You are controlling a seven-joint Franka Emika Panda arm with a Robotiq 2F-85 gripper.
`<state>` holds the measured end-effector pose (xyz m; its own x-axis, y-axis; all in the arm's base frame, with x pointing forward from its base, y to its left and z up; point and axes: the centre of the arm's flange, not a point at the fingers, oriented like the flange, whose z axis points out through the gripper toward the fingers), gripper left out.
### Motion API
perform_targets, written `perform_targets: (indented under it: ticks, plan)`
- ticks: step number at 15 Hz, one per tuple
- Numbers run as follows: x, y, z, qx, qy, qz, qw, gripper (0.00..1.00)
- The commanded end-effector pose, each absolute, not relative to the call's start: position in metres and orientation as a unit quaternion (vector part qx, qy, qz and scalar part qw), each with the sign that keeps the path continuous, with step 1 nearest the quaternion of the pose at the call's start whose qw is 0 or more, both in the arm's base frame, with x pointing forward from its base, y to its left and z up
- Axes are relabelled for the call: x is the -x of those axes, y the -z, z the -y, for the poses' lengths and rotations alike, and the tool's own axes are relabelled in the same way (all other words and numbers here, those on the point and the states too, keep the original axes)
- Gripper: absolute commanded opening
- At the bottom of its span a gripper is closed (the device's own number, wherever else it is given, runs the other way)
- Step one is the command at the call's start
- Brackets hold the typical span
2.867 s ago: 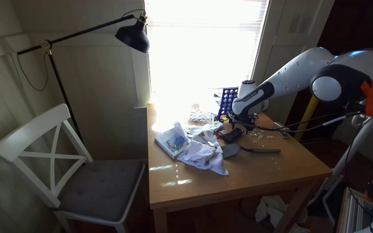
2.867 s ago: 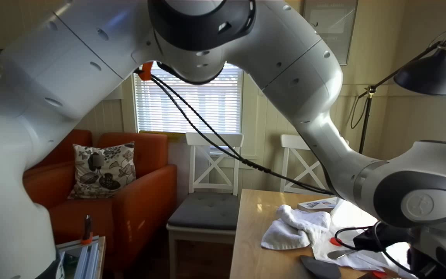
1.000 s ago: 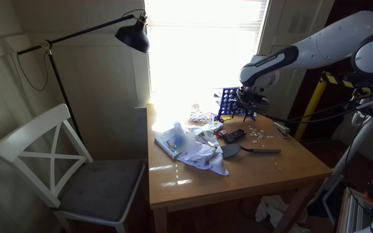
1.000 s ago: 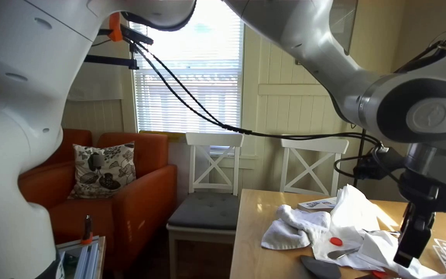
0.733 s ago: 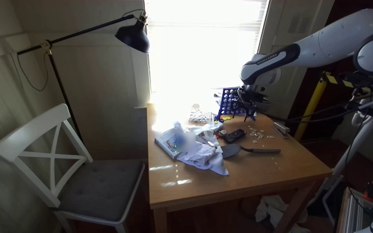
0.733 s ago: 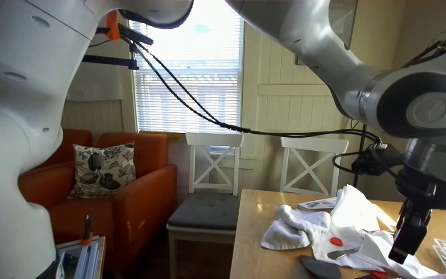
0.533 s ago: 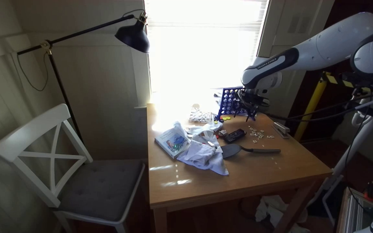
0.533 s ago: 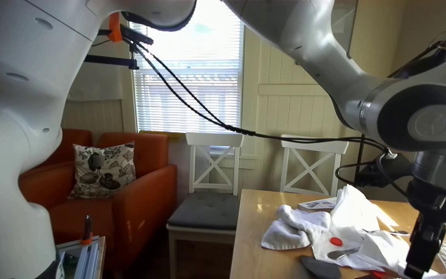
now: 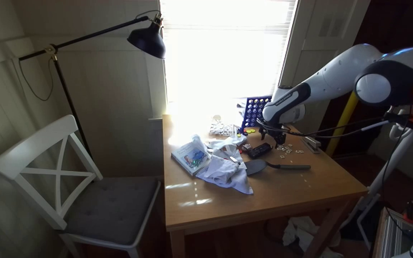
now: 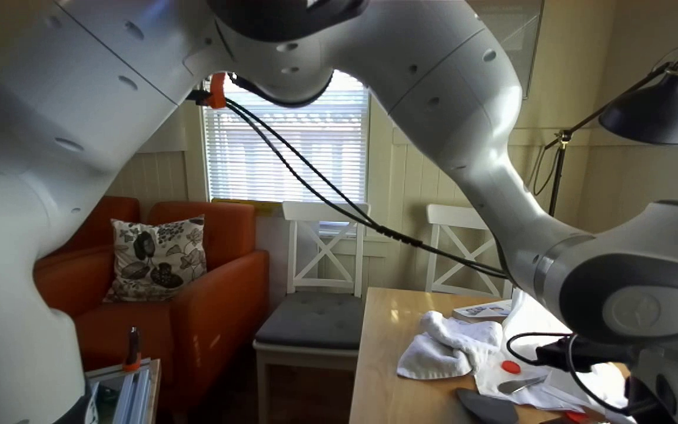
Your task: Move the remote to the left
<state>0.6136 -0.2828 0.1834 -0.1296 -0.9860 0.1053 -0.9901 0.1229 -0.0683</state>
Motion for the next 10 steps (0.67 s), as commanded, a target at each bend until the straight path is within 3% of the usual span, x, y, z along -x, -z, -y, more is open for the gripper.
perform_targets:
  ticks: [1, 4, 5, 6, 10]
  plan:
    - [-0.631, -0.159, 0.284, -0.617, -0.064, 0.783, 0.048, 1.00]
    - [-0.633, -0.147, 0.286, -0.610, -0.054, 0.788, 0.056, 1.00]
    - [-0.634, -0.145, 0.287, -0.609, -0.052, 0.789, 0.058, 0.75]
    - [-0.635, -0.145, 0.288, -0.609, -0.050, 0.789, 0.059, 0.74]
    - [-0.637, -0.152, 0.291, -0.612, -0.050, 0.787, 0.059, 0.45]
